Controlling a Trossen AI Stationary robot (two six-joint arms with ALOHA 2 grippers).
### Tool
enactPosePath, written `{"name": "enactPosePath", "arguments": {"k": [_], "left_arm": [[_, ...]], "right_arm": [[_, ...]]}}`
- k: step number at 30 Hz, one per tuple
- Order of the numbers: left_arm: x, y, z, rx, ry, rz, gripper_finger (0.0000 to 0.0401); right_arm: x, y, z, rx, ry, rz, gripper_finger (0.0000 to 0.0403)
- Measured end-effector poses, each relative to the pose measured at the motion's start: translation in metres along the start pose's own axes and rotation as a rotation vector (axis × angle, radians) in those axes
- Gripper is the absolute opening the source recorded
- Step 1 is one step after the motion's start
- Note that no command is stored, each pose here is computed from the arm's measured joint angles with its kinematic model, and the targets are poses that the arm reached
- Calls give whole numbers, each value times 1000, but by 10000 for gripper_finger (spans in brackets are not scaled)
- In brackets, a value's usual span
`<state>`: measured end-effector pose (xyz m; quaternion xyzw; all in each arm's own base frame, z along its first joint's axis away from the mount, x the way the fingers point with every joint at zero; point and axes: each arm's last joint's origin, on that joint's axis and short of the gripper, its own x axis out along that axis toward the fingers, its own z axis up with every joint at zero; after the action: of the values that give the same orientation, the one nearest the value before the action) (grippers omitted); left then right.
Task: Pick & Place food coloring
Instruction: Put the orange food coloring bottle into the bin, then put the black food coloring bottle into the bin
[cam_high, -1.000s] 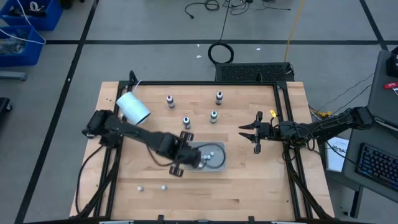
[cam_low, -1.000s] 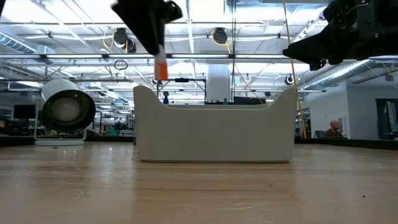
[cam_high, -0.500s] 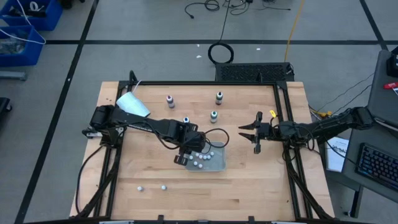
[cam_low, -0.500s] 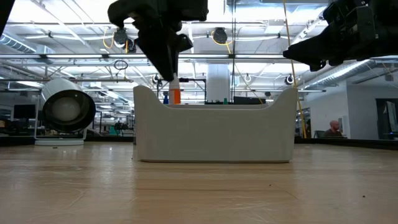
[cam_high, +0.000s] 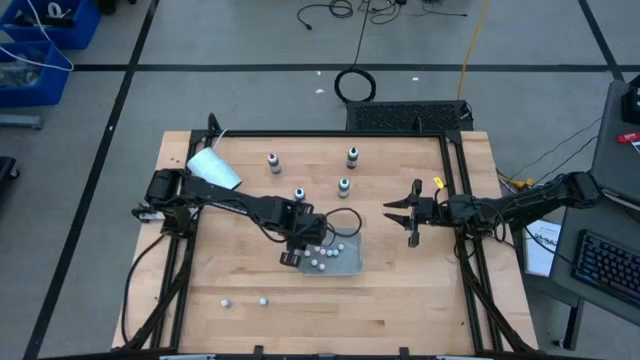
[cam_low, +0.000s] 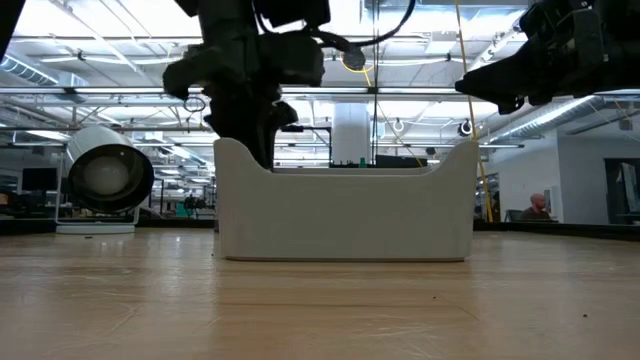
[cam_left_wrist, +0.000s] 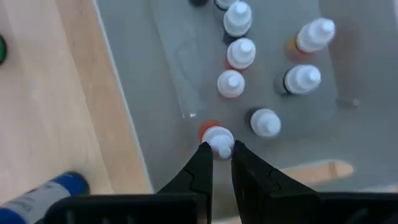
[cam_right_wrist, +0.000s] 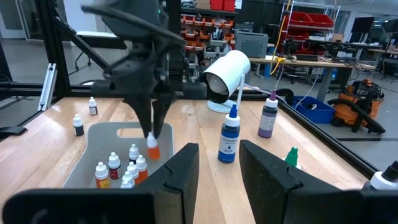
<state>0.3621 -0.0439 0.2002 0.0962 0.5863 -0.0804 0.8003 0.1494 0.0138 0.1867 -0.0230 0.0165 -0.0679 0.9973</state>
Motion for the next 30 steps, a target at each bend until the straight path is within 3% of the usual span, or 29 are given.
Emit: {"name": "enactPosePath", "arguments": {"k": [5, 12, 19, 26, 30], "left_arm": [[8, 1, -2, -12, -46, -50, 39], [11, 1, -2, -7, -71, -65, 2], [10, 1, -1, -38, -66, -61, 34], [-16, 3, 3, -84, -14, -42, 52], [-37, -11, -1, -135, 25, -112, 45]], "right_arm": [[0, 0, 0, 1, -2, 0, 104], [0, 0, 0, 1, -2, 0, 105], [0, 0, 0, 1, -2, 0, 105], [0, 0, 0, 1, -2, 0, 105], [0, 0, 0, 1, -1, 0, 105]]}}
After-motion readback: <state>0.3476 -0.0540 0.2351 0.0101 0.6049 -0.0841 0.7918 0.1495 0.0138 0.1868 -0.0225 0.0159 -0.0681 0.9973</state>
